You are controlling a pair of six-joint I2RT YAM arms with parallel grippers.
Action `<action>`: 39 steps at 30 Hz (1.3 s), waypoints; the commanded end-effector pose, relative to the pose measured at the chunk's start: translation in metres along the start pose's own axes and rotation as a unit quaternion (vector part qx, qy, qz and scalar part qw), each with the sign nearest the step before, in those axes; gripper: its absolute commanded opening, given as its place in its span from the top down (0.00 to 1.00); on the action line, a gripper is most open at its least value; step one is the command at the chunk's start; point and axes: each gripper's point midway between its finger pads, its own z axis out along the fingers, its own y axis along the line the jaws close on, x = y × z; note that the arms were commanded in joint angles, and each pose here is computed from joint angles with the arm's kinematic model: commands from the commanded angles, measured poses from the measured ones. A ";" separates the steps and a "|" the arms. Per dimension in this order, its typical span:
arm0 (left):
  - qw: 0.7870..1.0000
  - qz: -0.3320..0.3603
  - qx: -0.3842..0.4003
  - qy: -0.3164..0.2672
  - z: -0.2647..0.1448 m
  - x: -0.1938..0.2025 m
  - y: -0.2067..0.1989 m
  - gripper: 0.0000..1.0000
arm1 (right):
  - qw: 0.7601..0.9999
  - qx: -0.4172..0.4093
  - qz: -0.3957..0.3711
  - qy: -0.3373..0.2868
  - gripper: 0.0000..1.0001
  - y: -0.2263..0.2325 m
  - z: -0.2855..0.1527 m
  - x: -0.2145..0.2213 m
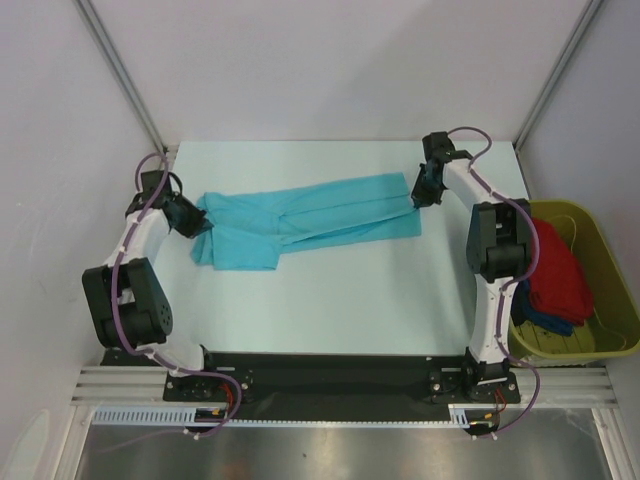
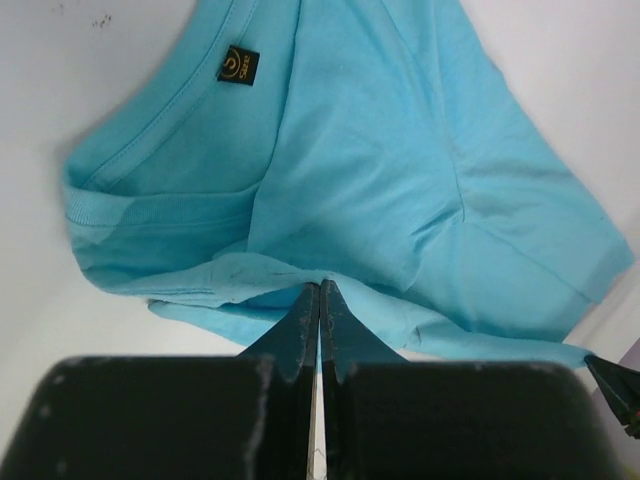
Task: Fold and stack the t-shirts
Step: Fold the tshirt
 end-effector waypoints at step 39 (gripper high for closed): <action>0.999 0.023 0.010 -0.045 0.026 -0.079 -0.031 0.31 | 0.999 -0.036 -0.003 -0.013 0.49 0.021 0.016 -0.073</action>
